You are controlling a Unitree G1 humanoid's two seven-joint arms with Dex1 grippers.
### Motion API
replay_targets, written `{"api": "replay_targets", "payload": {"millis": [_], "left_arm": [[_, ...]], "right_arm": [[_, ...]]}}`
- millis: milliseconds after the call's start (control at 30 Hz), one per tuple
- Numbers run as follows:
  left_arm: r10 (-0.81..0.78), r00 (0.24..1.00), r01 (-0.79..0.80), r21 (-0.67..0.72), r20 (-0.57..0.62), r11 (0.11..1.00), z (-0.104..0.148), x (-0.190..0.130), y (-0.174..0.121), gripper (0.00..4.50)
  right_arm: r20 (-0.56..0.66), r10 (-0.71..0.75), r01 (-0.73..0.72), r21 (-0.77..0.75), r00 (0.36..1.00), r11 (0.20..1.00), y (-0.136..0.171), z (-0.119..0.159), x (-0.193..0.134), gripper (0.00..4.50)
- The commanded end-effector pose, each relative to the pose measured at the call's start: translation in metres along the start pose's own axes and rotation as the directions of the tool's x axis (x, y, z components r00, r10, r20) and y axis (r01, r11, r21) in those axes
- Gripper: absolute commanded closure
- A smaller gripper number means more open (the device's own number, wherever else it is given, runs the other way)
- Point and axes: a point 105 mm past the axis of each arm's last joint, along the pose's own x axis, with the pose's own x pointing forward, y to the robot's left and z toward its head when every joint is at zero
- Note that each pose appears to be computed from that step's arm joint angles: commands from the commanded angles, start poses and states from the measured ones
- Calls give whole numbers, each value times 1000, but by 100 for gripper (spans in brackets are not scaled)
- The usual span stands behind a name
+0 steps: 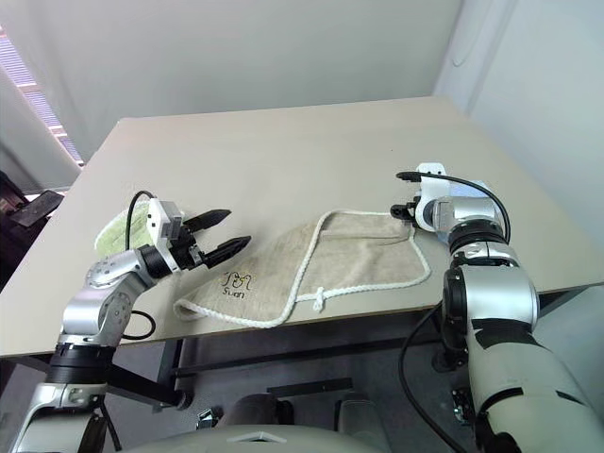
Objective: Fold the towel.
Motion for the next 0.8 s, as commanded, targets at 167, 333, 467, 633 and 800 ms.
{"api": "replay_targets", "payload": {"millis": [167,333,467,633,800], "left_arm": [[5,999,-8,65,33,998,14,-1,2,0],[6,1000,-8,69,30,998,13,-2,4,0],[7,1000,-9,71,26,997,10,-2,5,0],[6,1000,-8,71,23,997,9,-3,4,0],[11,1000,-12,68,23,998,9,-5,6,0]], "right_arm": [[-69,-7,4,-48,998,999,5,-8,3,105],[-86,-30,26,-48,996,999,6,-12,6,105],[-58,-54,52,-45,997,998,6,-11,9,105],[-18,-94,94,-25,995,995,2,-12,12,105],[11,-100,100,15,995,995,0,-7,11,105]]}}
